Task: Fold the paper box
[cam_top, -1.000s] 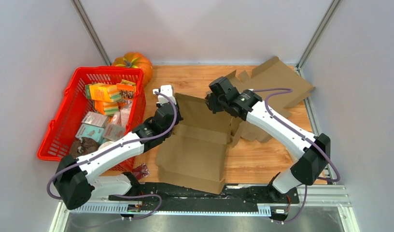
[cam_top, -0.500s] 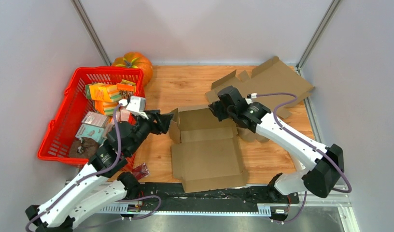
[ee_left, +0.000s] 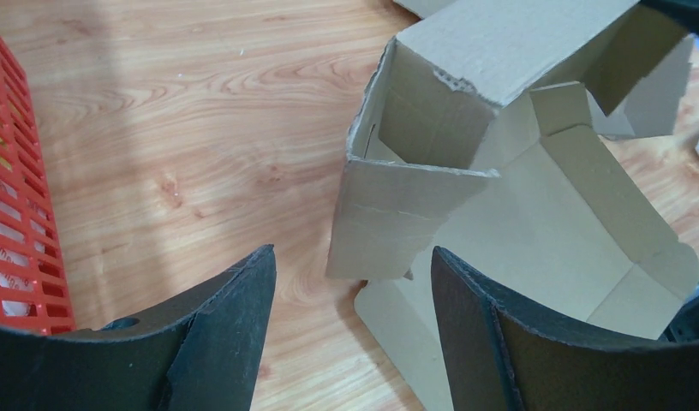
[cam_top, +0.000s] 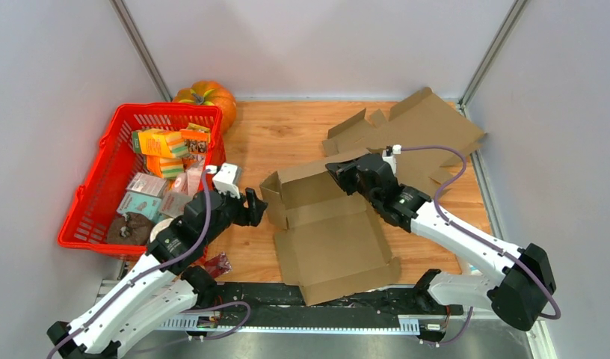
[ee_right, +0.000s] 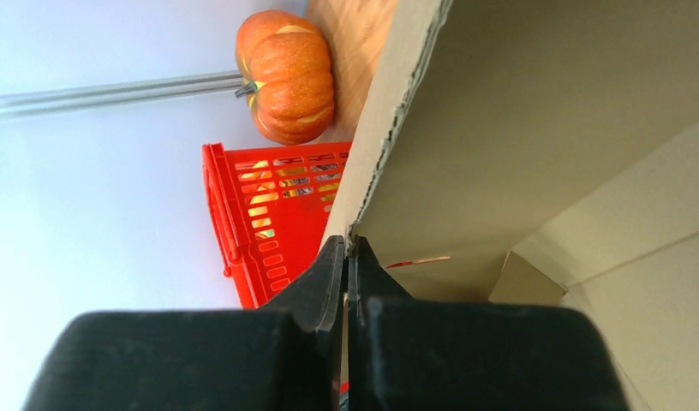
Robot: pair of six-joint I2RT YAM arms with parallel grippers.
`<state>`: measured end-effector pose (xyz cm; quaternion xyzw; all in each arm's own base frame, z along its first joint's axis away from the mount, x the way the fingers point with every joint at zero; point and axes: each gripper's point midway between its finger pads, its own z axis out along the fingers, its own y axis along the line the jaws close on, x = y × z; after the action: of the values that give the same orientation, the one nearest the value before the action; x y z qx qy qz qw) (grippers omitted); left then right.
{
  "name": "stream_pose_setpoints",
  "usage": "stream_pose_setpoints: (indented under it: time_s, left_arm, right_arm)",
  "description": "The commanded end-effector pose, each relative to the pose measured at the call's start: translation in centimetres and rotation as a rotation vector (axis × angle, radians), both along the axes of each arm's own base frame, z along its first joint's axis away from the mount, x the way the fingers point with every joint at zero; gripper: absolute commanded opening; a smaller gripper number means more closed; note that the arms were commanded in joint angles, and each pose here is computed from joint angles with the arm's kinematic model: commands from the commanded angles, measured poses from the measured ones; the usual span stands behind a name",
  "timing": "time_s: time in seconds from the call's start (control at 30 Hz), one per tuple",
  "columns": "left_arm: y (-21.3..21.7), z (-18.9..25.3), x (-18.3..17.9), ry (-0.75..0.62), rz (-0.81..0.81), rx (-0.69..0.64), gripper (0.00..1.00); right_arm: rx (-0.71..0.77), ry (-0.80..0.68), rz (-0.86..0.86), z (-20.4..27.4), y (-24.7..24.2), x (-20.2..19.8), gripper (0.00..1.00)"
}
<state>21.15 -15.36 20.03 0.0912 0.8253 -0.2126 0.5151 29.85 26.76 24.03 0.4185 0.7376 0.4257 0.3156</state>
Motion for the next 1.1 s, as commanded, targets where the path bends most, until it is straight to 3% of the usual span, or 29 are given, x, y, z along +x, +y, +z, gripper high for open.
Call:
stream_pose_setpoints:
  time_s: [0.0, 0.2, 0.5, 0.67, 0.93, 1.07]
  left_arm:
    - [-0.2, 1.1, -0.5, -0.071, -0.071, 0.008, 0.73]
    - [-1.8, 1.1, -0.6, -0.065, -0.142, -0.003, 0.70]
    - [-2.1, -2.9, 2.0, -0.036, -0.102, 0.108, 0.73]
    - [-3.9, -2.8, 2.9, -0.164, -0.182, 0.152, 0.72]
    - [-7.5, -3.0, 1.4, -0.243, -0.325, 0.063, 0.49]
    - [-8.2, -2.6, 1.2, -0.260, -0.324, -0.005, 0.54]
  right_arm:
    - [-0.070, -0.228, 0.001, 1.4, -0.8, 1.3, 0.00]
    - [-0.086, -0.271, 0.013, -0.7, -1.1, 1.1, 0.00]
    - [-0.045, -0.310, 0.014, 0.2, -1.9, 0.5, 0.00]
    - [-0.036, -0.328, 0.034, 0.8, -1.6, 0.3, 0.00]
    - [0.026, -0.290, 0.024, -1.2, -1.0, 0.5, 0.00]
    - [0.053, -0.268, 0.009, -1.9, -1.2, 0.4, 0.00]
